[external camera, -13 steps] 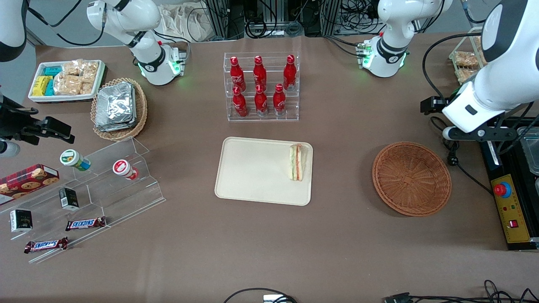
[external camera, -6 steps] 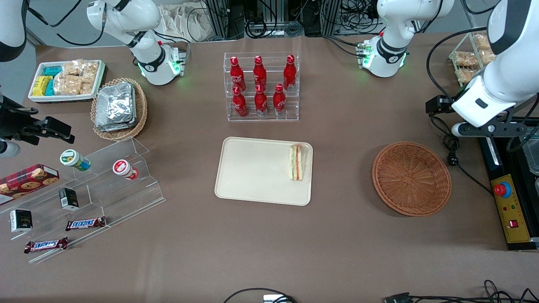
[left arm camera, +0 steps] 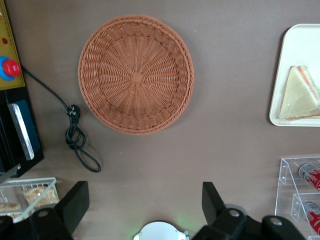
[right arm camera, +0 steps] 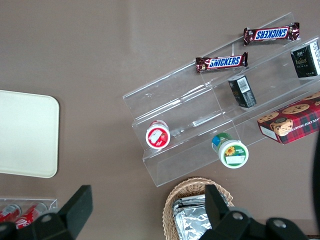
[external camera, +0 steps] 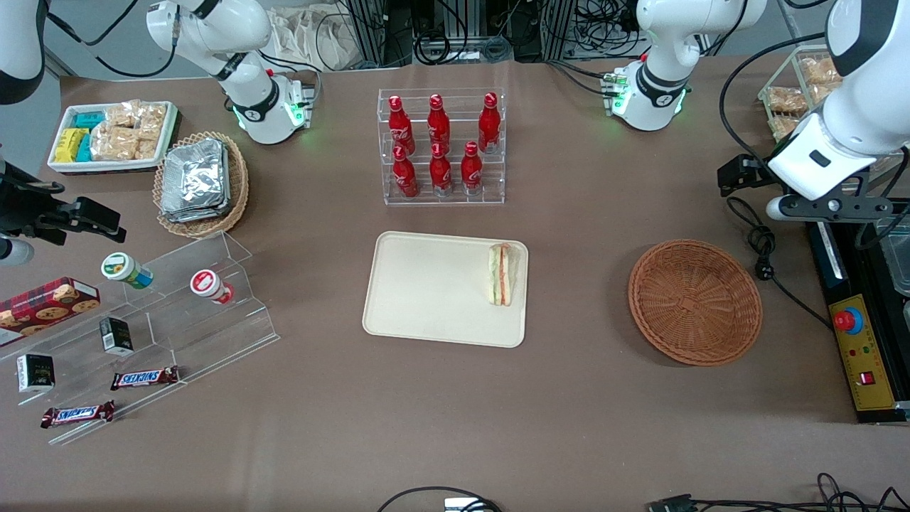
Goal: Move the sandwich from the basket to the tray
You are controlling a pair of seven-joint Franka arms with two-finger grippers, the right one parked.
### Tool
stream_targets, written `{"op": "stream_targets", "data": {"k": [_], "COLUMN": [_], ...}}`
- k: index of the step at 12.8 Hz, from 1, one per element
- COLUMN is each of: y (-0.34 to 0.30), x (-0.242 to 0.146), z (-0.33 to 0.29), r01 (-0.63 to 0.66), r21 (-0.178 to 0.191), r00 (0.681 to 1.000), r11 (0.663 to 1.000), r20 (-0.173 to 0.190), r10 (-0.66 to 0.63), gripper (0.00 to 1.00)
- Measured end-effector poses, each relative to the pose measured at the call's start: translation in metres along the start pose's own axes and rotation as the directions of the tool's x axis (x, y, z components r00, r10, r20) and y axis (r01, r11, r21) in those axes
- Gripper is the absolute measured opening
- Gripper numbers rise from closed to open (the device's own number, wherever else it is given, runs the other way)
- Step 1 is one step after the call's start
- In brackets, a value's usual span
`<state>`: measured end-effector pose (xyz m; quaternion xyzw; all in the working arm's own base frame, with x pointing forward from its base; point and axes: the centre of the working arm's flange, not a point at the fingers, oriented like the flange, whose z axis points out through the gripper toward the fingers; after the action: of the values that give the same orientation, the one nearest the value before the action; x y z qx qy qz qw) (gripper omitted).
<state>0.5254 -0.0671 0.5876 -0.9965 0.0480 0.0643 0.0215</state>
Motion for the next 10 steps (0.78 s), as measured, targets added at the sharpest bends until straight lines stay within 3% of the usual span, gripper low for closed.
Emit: {"op": "stream_targets", "data": {"k": [10], "y": [-0.0005], "x": [0.0013], "z": [0.0012], "r01": [-0.009], "r21": [-0.005], "r00": [1.0], "r11": [1.0], "r20": [-0.001], "r10": [0.009], "gripper": [1.0]}}
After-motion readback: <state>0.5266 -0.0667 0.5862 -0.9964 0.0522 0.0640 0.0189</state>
